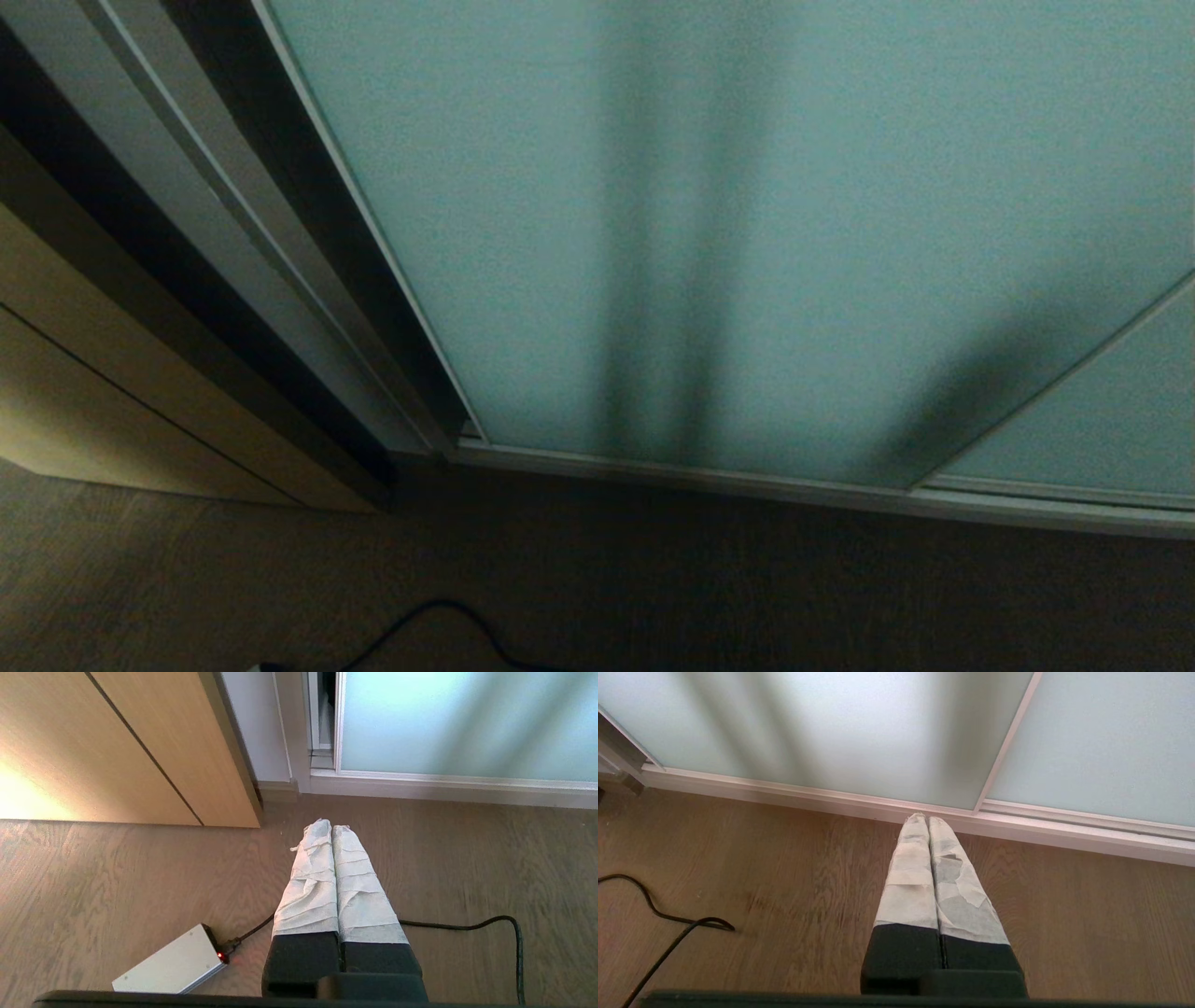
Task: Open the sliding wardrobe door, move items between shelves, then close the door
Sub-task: Open the door
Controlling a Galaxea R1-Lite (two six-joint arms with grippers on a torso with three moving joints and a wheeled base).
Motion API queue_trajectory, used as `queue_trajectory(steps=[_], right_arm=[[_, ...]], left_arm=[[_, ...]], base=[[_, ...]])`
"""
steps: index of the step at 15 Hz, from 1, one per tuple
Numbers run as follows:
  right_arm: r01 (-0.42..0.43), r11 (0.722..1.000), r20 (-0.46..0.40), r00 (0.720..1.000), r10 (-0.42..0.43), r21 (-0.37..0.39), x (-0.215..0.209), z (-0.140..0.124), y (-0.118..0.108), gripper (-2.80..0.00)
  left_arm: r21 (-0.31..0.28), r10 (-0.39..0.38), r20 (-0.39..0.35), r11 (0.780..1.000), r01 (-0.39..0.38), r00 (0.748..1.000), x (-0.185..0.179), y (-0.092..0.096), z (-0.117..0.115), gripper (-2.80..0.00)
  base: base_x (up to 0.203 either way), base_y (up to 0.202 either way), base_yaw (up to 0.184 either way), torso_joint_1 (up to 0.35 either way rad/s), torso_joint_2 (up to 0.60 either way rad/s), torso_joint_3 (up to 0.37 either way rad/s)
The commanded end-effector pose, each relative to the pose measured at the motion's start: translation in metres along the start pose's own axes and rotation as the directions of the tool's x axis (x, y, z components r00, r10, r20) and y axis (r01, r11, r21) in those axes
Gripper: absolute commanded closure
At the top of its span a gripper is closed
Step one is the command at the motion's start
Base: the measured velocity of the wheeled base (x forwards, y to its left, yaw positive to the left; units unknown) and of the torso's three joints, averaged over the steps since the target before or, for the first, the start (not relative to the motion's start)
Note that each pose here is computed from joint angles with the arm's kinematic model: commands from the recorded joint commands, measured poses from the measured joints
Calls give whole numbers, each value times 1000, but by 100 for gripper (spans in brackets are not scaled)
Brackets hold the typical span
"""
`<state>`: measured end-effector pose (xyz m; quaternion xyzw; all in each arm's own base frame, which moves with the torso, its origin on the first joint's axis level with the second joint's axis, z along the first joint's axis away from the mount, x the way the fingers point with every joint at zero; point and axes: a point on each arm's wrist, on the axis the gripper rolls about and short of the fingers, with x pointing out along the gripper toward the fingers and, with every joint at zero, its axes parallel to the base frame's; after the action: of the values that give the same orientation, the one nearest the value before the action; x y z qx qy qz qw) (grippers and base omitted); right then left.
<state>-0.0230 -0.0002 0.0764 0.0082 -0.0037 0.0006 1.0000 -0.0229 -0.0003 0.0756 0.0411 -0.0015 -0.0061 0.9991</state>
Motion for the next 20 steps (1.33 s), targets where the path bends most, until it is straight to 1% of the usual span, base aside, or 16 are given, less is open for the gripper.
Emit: queue_trajectory(steps=[1, 9, 10, 12, 17, 19, 20], right_arm=[[1, 1000, 2, 1000, -1, -1, 0, 0, 0, 0], [0, 1000, 0, 1000, 0, -1, 0, 0, 0, 0], [0, 1000, -1, 1000, 0, 1, 0, 0, 0, 0], [0, 1000, 2, 1000, 0, 1, 0, 0, 0, 0], [0, 1000, -1, 1000, 0, 1, 0, 0, 0, 0], [0, 1000, 0, 1000, 0, 0, 0, 0, 0, 0], [0, 1000, 0, 1000, 0, 1, 0, 0, 0, 0]], left_arm=[[1, 0, 1, 1000, 0, 1000, 0, 0, 0, 0], [3, 0, 0, 1000, 0, 1000, 0, 0, 0, 0], [22, 1, -6, 1000, -1, 1000, 0, 0, 0, 0], [11, 0, -3, 1000, 0, 1000, 0, 0, 0, 0], [10, 0, -8, 1000, 0, 1000, 0, 0, 0, 0], [22, -3, 20, 1000, 2, 1000, 0, 0, 2, 0], [27, 11, 65, 1000, -13, 998, -2, 1, 10, 0]], base=[[0, 0, 0, 0, 0, 0], [0, 0, 0, 0, 0, 0], [0, 0, 0, 0, 0, 0], [0, 0, 0, 0, 0, 0], [0, 0, 0, 0, 0, 0], [0, 0, 0, 0, 0, 0], [0, 0, 0, 0, 0, 0]])
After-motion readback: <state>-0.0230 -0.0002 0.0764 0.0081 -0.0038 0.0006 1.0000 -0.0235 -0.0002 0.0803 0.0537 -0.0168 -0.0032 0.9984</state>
